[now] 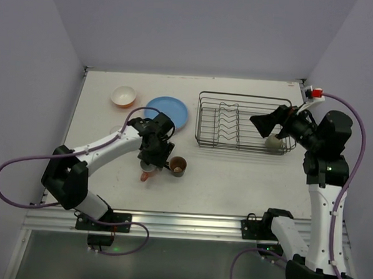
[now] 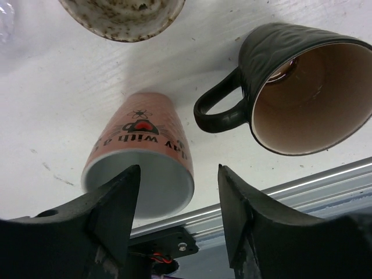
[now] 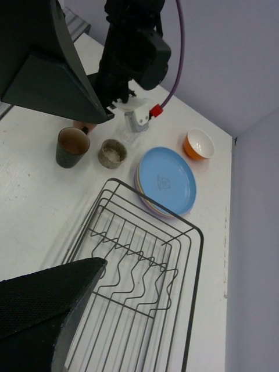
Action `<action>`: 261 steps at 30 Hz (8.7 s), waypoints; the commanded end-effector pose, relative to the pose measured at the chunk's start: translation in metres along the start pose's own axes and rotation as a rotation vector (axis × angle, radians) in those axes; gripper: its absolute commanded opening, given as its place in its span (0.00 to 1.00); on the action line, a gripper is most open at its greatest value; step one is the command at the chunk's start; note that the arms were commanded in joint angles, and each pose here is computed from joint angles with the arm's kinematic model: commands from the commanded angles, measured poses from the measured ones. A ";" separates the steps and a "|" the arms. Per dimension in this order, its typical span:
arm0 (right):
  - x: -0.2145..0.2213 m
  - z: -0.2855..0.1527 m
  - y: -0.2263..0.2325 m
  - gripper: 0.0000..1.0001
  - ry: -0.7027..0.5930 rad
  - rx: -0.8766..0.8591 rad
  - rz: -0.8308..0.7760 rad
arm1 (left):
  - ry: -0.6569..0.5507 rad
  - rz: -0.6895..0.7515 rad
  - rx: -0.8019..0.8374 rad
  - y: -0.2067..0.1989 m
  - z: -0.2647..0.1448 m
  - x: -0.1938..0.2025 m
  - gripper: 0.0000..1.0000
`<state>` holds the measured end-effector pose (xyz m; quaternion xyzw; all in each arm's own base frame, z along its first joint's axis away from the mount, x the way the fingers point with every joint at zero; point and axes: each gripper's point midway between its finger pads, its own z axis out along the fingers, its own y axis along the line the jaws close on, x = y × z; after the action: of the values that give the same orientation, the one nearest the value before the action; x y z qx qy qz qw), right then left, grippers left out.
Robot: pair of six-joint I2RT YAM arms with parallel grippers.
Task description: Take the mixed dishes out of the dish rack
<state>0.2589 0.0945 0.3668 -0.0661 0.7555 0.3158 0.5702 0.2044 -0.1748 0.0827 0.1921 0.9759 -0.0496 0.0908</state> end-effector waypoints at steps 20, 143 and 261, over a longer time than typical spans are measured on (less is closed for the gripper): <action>0.085 0.024 -0.186 0.88 0.396 0.775 0.157 | -1.155 -0.070 0.083 0.028 -0.228 -0.050 1.00; 0.011 -0.020 0.141 0.00 0.226 -0.753 0.350 | -1.648 0.886 1.022 -0.235 -0.326 -0.064 0.88; 0.031 -0.053 0.098 0.99 -0.078 -0.287 -0.117 | -0.117 -0.592 -0.220 0.114 0.025 0.024 0.18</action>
<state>0.1560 0.1551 0.3852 -0.1797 0.6779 0.4066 0.5856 0.2222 -0.0659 0.0463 -0.1008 0.9858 0.0179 0.1330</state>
